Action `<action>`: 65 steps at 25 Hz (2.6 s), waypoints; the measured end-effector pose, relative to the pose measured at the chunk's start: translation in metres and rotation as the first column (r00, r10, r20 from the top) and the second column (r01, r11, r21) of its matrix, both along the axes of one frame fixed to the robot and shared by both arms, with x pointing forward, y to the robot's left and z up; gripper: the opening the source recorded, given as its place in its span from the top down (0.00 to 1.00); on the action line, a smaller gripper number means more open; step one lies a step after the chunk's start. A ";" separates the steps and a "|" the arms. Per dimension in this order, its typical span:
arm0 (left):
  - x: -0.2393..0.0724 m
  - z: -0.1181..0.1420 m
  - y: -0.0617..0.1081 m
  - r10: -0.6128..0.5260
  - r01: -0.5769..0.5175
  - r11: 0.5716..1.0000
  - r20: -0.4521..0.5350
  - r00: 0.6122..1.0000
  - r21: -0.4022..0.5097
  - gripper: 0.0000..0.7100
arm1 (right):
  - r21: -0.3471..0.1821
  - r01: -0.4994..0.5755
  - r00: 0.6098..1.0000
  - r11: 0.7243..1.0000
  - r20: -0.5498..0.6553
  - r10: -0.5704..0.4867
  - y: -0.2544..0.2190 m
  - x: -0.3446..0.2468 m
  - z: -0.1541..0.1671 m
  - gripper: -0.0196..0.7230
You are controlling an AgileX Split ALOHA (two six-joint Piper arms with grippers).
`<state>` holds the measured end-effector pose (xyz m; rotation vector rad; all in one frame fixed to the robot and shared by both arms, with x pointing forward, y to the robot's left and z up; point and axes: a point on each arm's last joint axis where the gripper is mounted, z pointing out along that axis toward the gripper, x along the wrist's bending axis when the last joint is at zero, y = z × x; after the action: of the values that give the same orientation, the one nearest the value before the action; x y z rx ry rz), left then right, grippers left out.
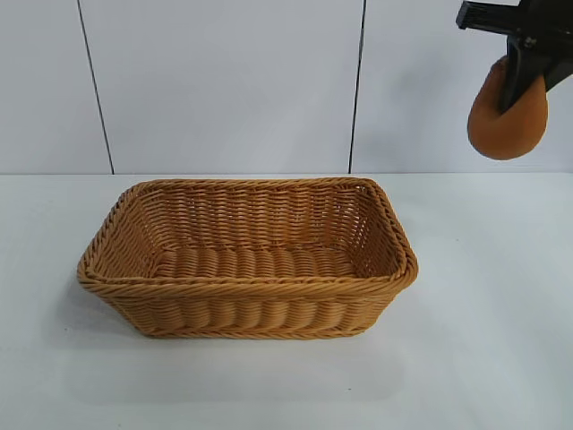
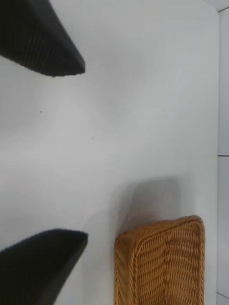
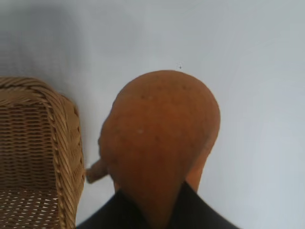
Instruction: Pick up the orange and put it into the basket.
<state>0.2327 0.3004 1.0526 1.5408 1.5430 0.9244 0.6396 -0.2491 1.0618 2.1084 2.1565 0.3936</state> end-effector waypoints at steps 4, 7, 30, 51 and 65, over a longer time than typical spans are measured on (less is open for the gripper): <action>0.000 0.000 0.000 0.000 0.000 1.000 0.000 1.000 0.000 0.13 | 0.004 -0.045 0.999 0.999 -0.009 0.045 0.018 -0.003 0.000 0.98; 0.000 0.000 0.000 -0.001 0.001 1.000 0.001 1.000 -0.001 0.13 | 0.014 -0.124 0.992 0.992 -0.013 0.124 0.051 -0.011 0.000 0.98; 0.000 0.000 0.000 -0.001 0.001 1.000 0.000 1.000 -0.001 0.13 | 0.032 -0.492 0.870 0.870 0.048 0.490 0.237 -0.047 -0.091 0.98; 0.000 0.000 0.000 -0.001 0.001 1.000 0.000 1.000 -0.001 0.13 | -0.029 -0.527 0.848 0.849 -0.082 0.523 0.236 -0.044 -0.092 0.05; 0.000 0.000 0.000 -0.001 0.001 1.000 0.000 1.000 -0.001 0.13 | -0.062 -0.474 0.868 0.878 0.133 0.478 0.236 -0.020 -0.009 0.04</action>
<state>0.2327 0.3003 1.0526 1.5406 1.5426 0.9231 0.6194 -0.0126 1.0529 1.4513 2.5557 0.5320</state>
